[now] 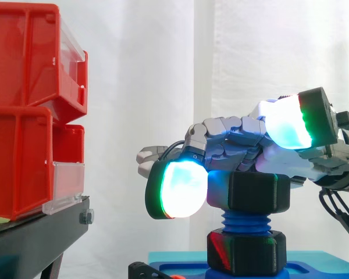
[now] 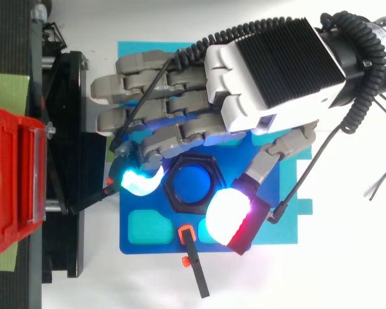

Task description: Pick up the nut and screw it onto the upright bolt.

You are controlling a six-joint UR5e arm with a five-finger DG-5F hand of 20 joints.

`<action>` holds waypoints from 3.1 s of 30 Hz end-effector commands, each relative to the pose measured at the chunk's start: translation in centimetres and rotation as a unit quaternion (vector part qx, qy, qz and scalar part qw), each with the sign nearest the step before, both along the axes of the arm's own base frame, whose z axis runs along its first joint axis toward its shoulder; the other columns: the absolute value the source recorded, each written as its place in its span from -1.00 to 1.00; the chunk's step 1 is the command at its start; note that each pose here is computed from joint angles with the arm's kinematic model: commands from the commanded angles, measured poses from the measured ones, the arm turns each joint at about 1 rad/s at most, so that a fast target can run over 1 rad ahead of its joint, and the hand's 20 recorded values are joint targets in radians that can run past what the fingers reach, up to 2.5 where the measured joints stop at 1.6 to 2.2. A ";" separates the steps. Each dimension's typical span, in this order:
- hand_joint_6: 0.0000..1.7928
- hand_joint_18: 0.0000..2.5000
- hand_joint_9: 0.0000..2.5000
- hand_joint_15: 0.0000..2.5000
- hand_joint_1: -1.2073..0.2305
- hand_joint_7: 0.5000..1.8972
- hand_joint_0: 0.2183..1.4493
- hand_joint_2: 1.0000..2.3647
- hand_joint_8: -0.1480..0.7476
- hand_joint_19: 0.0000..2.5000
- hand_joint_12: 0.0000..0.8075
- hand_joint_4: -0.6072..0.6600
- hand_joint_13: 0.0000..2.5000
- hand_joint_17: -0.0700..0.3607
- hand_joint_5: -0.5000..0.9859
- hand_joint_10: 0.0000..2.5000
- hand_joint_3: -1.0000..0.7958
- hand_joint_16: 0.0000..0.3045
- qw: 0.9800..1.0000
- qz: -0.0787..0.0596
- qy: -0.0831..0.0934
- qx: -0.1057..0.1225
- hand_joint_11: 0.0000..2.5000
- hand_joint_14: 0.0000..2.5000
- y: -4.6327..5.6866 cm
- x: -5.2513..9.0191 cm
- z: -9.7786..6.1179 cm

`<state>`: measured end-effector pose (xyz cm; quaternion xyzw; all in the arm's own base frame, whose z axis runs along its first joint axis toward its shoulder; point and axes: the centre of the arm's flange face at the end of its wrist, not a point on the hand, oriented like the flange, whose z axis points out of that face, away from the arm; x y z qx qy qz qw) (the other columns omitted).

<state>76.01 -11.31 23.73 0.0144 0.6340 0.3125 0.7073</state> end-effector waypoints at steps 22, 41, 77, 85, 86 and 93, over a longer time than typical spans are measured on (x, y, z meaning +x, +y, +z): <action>-0.44 -1.00 -0.49 -1.00 0.36 0.25 -0.56 -1.00 -0.10 -1.00 -0.39 0.24 -0.77 -0.43 -0.37 -1.00 -0.44 -0.85 1.000 0.008 -0.015 -0.005 -1.00 -1.00 -1.4 0.4 1.9; -0.44 -0.81 -0.01 -1.00 0.26 0.35 -0.51 -1.00 -0.17 -1.00 -0.53 0.19 -0.46 -0.56 -0.23 -1.00 -0.44 -0.93 1.000 0.011 -0.015 -0.008 -1.00 -1.00 -2.5 0.4 2.5; -0.44 -1.00 -0.37 -1.00 0.36 -0.68 -0.62 -1.00 -0.13 -1.00 -0.22 0.17 -0.72 -0.30 -0.56 -1.00 -0.44 -0.77 0.999 0.022 -0.019 -0.015 -1.00 -1.00 -4.8 1.2 8.2; -0.44 -1.00 -0.91 -1.00 0.51 -0.94 -0.66 -1.00 -0.30 -1.00 -0.21 0.03 -1.00 -0.19 -0.64 -1.00 -0.44 -0.70 0.999 0.030 -0.033 -0.018 -1.00 -1.00 -4.2 1.8 10.1; -0.44 -1.00 -0.94 -1.00 0.53 -0.95 -0.66 -1.00 -0.31 -1.00 -0.21 0.03 -1.00 -0.19 -0.64 -1.00 -0.44 -0.69 0.999 0.030 -0.032 -0.018 -1.00 -1.00 -4.1 1.8 10.0; -0.44 -1.00 -0.99 -1.00 0.56 -0.95 -0.66 -1.00 -0.32 -1.00 -0.21 0.08 -1.00 -0.16 -0.63 -1.00 -0.44 -0.68 1.000 0.022 -0.005 -0.010 -1.00 -1.00 -3.0 1.3 6.5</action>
